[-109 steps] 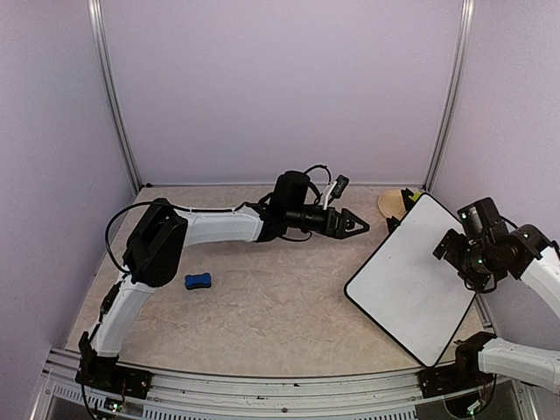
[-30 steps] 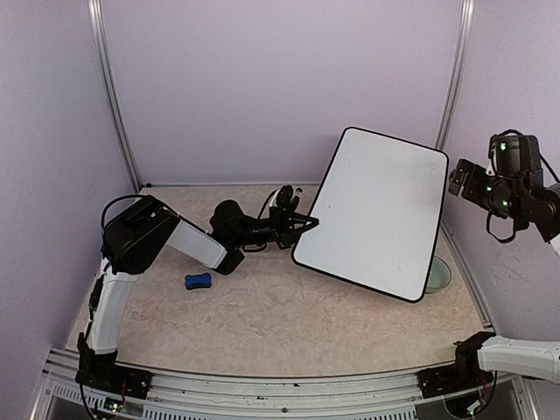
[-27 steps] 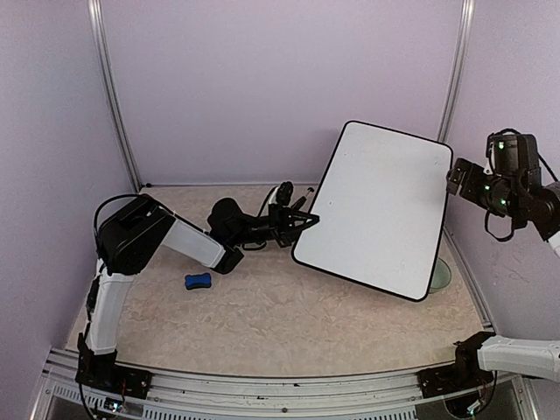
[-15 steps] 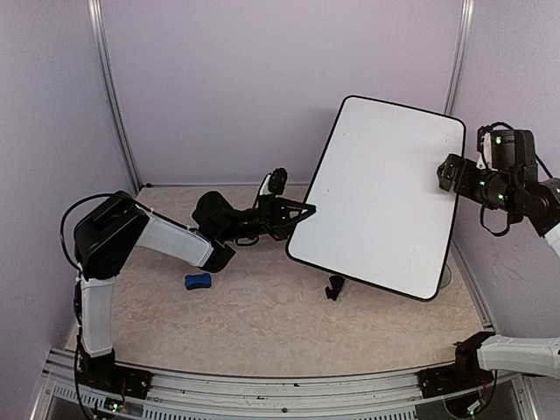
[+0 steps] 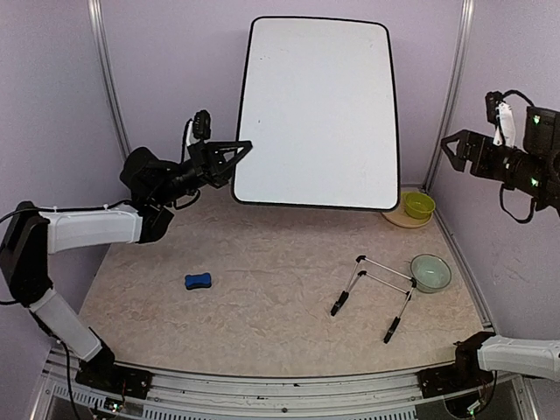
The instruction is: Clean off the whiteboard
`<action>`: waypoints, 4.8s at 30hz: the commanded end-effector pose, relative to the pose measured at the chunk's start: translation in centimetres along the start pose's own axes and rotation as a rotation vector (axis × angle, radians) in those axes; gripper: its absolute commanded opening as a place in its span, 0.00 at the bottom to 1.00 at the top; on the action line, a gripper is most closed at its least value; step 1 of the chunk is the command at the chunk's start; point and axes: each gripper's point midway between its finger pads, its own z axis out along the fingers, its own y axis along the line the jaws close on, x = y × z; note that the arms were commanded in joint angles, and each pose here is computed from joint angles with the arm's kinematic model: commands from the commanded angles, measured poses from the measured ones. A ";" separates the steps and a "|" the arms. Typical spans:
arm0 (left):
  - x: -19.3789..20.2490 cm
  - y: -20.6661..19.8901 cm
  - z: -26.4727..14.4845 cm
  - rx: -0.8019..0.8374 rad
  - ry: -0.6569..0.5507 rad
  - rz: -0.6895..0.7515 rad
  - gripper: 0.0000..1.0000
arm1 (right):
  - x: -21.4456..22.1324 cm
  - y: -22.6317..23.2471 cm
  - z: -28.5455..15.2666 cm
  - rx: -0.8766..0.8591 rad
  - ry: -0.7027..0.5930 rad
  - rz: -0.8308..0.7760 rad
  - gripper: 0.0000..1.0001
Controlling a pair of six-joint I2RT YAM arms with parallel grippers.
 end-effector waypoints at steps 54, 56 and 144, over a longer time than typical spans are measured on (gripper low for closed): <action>-1.5 -3.8 -21.2 -0.552 -0.484 0.310 0.00 | 29.0 17.6 16.9 -0.691 0.872 -0.631 0.00; -1.9 -4.5 -21.8 -0.561 -0.519 0.327 0.00 | 28.9 18.7 18.5 -0.712 0.872 -0.647 0.00; 0.4 -3.8 -12.6 -0.563 0.014 0.737 0.99 | 12.4 21.3 9.2 -1.100 0.426 -0.540 0.00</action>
